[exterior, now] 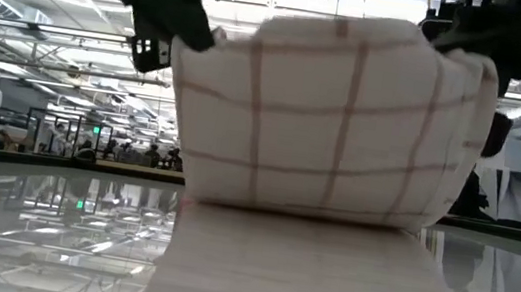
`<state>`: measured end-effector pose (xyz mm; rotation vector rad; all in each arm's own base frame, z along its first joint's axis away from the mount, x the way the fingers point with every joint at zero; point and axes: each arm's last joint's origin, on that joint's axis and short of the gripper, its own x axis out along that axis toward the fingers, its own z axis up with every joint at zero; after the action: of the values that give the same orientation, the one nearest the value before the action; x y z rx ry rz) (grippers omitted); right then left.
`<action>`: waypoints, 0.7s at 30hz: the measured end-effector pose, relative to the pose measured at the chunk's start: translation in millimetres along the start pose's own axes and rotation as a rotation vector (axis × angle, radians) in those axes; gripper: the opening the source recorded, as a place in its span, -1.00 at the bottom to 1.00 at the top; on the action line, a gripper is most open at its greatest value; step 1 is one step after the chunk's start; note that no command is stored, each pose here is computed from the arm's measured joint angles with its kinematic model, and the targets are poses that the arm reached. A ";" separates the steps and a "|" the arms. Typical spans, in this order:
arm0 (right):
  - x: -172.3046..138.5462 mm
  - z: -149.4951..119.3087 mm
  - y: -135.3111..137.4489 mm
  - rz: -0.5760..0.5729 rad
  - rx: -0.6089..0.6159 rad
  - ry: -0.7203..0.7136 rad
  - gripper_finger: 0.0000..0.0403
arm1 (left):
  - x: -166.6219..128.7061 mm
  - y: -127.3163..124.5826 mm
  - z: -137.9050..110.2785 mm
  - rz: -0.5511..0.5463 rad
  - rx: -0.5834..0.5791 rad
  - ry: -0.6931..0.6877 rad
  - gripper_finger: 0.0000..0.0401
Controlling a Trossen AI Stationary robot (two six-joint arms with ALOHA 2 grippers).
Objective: Roll towel
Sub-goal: Roll the white checkered towel
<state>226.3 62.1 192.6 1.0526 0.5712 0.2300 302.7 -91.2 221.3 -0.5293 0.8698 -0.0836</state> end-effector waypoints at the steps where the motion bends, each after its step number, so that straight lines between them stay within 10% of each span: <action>1: -1.5 0.7 1.8 0.010 0.026 -0.007 -0.98 | -5.6 1.7 3.1 -0.008 -0.032 -0.007 -0.95; 9: -11.8 4.3 11.7 0.065 0.305 -0.041 -0.98 | -49.8 25.8 33.3 -0.004 -0.040 -0.158 -0.94; 21: -12.4 -8.2 -14.6 -0.122 0.517 -0.085 -0.98 | -18.8 64.6 24.2 -0.043 -0.068 -0.008 -0.93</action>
<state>210.2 55.7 181.0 1.5125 0.6313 -0.0771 299.4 -19.9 216.6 -0.6114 0.8560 -0.0914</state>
